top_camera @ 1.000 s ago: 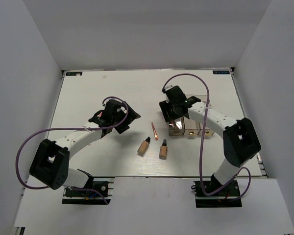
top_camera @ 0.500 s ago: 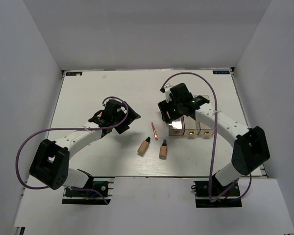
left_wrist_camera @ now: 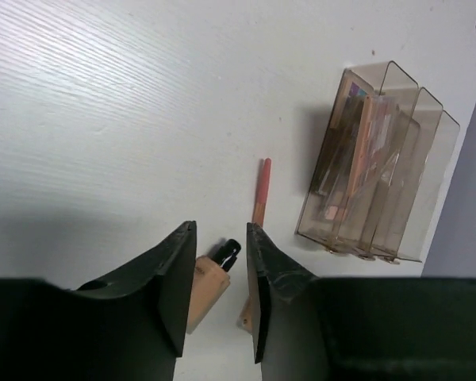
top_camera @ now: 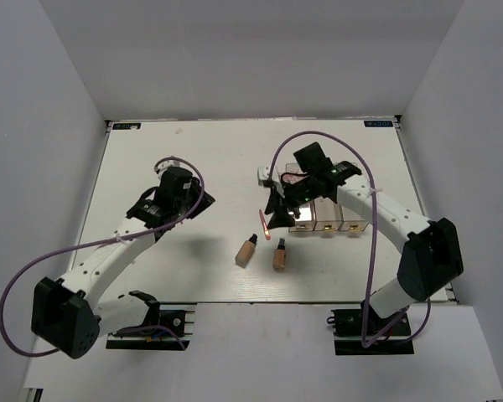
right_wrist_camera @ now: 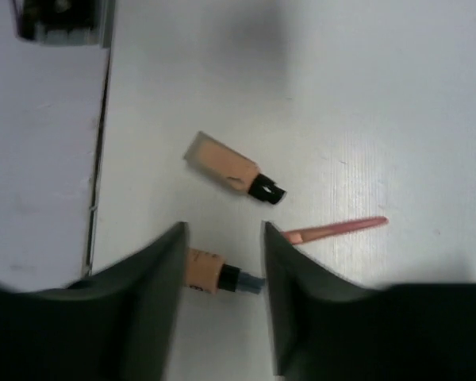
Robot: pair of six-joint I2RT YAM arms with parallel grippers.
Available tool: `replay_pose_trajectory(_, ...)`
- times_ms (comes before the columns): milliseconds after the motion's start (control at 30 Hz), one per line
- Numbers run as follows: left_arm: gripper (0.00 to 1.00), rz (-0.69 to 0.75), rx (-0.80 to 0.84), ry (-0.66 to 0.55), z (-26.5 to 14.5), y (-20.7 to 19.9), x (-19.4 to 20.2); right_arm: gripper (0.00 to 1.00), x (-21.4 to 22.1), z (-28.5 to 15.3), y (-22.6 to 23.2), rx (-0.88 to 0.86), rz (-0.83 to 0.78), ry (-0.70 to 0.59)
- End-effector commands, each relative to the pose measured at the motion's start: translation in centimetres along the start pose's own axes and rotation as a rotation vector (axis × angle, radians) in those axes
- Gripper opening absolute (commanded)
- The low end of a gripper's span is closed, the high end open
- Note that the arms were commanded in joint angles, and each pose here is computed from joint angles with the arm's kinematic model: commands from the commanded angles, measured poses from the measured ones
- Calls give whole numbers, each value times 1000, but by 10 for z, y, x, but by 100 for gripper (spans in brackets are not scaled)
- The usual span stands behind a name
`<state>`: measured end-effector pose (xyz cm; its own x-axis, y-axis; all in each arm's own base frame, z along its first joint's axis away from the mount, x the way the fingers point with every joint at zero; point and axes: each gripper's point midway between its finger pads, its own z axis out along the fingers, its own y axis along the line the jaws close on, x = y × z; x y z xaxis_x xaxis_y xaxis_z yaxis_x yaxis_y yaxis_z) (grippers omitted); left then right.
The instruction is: Organize the makeup
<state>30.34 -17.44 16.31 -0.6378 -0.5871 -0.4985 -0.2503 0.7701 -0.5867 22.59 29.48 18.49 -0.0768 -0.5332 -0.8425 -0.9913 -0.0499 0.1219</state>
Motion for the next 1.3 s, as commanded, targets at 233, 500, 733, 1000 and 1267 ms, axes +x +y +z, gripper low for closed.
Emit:
replay_pose_trajectory(233,80,21,-182,-111,-55,60,-13,78,49,24,45,-408,-665,118)
replay_pose_trajectory(500,84,-7,-212,-137,-70,79,-9,80,52,73,28,-367,-829,212)
replay_pose_trajectory(733,84,4,-250,-131,-74,89,-6,79,60,114,16,-346,-833,284)
replay_pose_trajectory(1000,85,11,-270,-137,-80,92,-8,70,67,140,-1,-345,-794,334)
replay_pose_trajectory(1267,84,18,-265,-149,-84,91,-12,47,94,141,10,-440,-777,386)
